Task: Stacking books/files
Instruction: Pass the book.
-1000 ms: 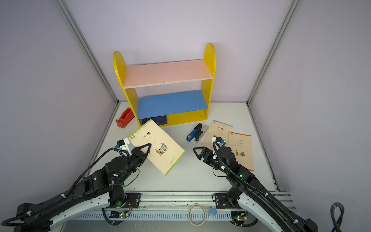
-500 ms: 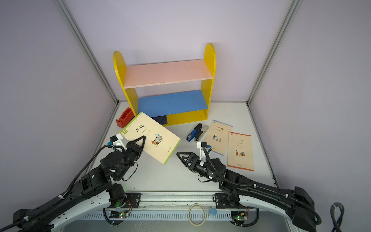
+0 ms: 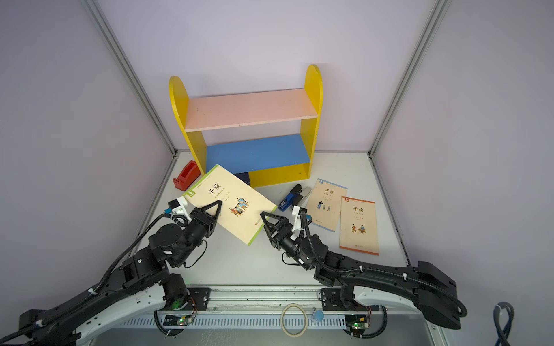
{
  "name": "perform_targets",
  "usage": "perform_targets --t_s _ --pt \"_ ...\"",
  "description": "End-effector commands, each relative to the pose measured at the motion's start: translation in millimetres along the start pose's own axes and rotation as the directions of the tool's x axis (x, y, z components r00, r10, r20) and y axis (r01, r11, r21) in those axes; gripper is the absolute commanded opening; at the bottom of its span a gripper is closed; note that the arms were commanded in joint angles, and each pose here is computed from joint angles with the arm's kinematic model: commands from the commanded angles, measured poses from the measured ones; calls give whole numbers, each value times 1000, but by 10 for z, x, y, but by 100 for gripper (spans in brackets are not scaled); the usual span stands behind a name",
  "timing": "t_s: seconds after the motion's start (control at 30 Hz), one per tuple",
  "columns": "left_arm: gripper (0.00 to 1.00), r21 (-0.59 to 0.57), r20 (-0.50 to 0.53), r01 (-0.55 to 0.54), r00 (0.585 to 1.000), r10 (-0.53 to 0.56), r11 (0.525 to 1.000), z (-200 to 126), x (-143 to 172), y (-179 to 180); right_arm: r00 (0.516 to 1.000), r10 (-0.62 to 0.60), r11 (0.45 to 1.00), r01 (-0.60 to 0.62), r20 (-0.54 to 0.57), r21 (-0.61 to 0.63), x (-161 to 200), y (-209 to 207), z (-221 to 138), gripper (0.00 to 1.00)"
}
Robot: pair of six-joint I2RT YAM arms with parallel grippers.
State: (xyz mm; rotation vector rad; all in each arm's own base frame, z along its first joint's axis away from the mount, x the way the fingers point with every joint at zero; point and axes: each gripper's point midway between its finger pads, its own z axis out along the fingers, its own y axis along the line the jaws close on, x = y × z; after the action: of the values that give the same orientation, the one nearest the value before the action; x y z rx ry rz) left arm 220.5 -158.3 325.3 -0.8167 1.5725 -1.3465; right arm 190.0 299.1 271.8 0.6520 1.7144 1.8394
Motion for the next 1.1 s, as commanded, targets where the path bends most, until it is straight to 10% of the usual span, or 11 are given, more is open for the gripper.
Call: perform_targets --t_s 0.0,0.63,1.07 --pt "0 36 -9 46 999 -46 998 -47 -14 -56 996 40 999 -38 74 -39 -119 119 18 79" --pt "4 51 -33 44 999 -42 998 -273 -107 -42 997 45 999 -44 62 -17 -31 89 295 1" --pt "53 -4 25 -16 1000 16 1000 -401 -406 136 999 -46 997 45 -16 -61 50 311 201 0"
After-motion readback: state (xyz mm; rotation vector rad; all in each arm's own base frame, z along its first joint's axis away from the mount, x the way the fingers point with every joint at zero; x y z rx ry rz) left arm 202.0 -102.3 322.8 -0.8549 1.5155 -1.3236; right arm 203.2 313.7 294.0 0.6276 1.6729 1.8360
